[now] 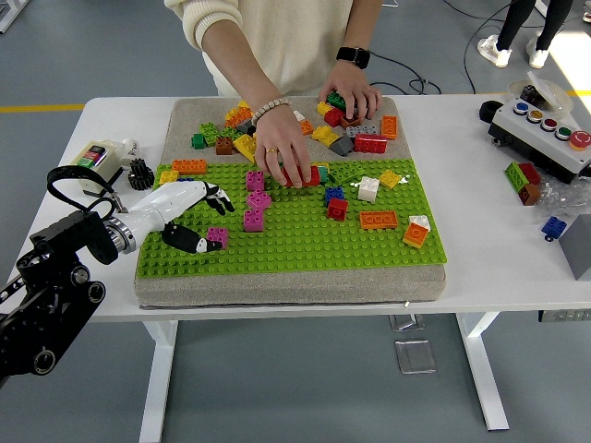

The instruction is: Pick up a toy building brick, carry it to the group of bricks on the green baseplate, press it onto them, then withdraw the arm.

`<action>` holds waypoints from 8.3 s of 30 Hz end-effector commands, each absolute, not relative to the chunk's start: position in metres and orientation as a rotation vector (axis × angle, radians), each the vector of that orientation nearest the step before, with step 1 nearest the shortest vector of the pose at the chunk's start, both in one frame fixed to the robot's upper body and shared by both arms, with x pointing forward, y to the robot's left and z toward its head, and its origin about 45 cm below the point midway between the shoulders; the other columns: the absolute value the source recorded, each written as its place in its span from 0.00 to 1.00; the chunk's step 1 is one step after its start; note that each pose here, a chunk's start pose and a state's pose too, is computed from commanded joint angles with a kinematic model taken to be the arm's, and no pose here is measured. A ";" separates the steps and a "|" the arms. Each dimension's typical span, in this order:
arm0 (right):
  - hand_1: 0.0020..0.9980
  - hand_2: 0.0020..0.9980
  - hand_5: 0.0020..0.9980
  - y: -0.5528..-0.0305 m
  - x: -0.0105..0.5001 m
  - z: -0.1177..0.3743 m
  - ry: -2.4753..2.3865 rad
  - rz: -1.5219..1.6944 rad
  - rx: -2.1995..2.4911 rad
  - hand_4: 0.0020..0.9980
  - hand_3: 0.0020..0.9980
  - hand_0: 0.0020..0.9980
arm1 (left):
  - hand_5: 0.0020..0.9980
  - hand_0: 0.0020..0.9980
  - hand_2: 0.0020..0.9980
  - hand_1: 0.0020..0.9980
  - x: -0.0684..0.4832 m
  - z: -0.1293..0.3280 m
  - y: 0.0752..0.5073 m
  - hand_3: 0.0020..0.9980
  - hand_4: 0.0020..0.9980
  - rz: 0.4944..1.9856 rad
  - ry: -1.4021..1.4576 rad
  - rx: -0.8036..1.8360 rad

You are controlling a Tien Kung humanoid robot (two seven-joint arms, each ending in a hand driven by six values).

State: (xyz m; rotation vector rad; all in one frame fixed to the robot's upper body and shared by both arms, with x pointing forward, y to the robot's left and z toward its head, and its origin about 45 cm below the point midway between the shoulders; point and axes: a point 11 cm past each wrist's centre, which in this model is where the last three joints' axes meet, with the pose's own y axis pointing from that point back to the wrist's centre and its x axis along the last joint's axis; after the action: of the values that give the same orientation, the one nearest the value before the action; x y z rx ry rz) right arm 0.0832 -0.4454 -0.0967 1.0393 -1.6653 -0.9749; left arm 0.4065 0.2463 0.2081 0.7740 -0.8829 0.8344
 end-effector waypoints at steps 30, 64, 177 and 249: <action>0.68 0.73 0.49 -0.444 0.083 -0.097 -1.660 -0.977 1.041 0.91 0.65 0.75 | 0.68 1.00 0.87 0.90 0.398 0.186 0.263 0.63 1.00 0.806 -0.830 0.852; 0.68 0.72 0.49 -0.445 0.084 -0.097 -1.668 -0.982 1.041 0.91 0.65 0.75 | 0.67 1.00 0.86 0.90 0.402 0.170 0.268 0.63 1.00 0.806 -0.788 0.884; 0.68 0.73 0.49 -0.444 0.091 -0.096 -1.663 -0.966 1.054 0.91 0.65 0.75 | 0.06 0.77 0.62 0.72 0.452 0.200 0.200 0.69 0.96 0.836 -0.889 0.770; 0.68 0.73 0.49 -0.443 0.094 -0.095 -1.660 -0.962 1.062 0.91 0.65 0.75 | 0.02 0.68 0.58 0.63 0.462 0.173 0.194 0.55 0.77 0.817 -0.843 0.789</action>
State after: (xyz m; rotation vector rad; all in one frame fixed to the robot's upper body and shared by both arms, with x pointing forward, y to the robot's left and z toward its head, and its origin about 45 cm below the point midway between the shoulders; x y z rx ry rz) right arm 0.0944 -0.4433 -0.0952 1.0623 -1.6603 -0.9616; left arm 0.4616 0.1943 0.1730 0.7889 -0.8433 0.8168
